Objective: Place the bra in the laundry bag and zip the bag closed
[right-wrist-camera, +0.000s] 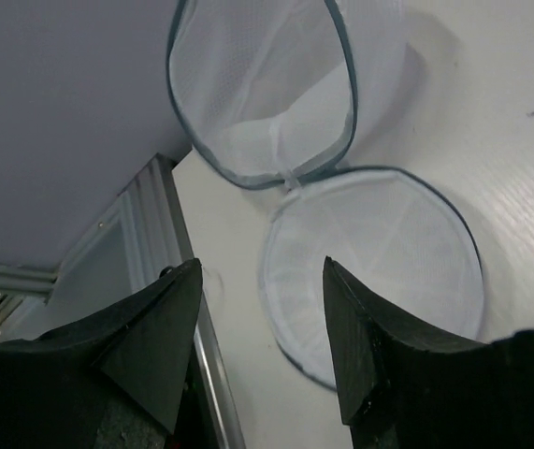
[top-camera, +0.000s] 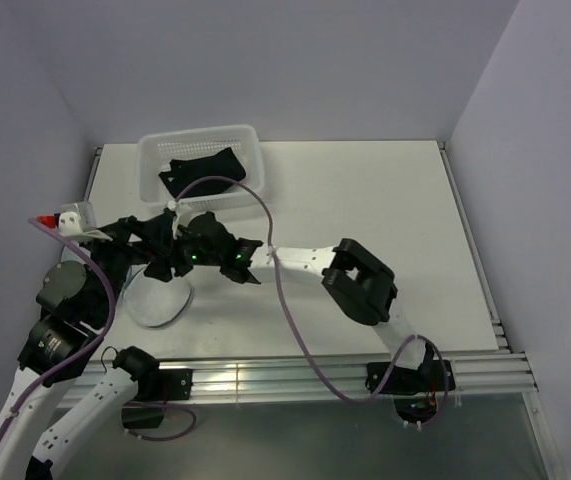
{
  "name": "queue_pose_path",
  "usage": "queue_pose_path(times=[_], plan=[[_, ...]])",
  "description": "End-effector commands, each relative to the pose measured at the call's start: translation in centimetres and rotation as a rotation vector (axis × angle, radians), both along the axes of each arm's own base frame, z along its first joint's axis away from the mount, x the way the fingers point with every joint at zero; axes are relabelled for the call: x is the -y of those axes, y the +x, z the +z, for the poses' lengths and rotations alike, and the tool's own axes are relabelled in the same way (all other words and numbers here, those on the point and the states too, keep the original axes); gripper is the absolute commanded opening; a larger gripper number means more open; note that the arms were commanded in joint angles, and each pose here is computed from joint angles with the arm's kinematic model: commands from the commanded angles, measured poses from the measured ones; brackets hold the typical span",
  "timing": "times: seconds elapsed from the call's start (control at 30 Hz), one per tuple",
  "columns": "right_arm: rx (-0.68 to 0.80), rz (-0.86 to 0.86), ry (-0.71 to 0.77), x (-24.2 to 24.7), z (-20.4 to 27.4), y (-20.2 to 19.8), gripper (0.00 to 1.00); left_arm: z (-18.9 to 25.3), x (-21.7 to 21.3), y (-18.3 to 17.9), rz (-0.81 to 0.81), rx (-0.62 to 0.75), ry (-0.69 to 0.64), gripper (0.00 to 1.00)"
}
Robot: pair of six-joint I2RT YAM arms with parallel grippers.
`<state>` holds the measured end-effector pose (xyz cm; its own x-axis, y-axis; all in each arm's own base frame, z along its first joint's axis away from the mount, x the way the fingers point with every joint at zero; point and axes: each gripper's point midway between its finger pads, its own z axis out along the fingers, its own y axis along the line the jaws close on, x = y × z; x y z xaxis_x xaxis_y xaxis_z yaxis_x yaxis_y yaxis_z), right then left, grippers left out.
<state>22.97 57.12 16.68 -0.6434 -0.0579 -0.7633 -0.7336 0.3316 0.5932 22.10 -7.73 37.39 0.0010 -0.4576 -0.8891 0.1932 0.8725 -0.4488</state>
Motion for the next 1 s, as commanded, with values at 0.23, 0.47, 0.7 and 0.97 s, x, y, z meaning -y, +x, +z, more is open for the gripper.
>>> queue_pose_path(times=[0.23, 0.47, 0.7, 0.97], plan=[[0.033, -0.086, 0.009, -8.5, -1.7, 5.5, 0.64, -2.9, -1.5, -0.8, 0.068, -0.117, -0.037, 0.99], [-0.025, -0.005, 0.051, -10.6, -3.1, 4.1, 0.64, -3.4, -1.4, -1.3, 0.048, -0.119, -0.042, 0.98], [-0.054, 0.006, 0.065, -11.9, -4.5, 3.3, 0.64, -4.3, -1.7, -1.8, 0.053, -0.127, -0.054, 0.96], [-0.045, -0.036, 0.091, -12.5, -5.1, 4.3, 0.58, -4.0, -1.2, -2.3, 0.009, -0.094, -0.053, 0.91]])
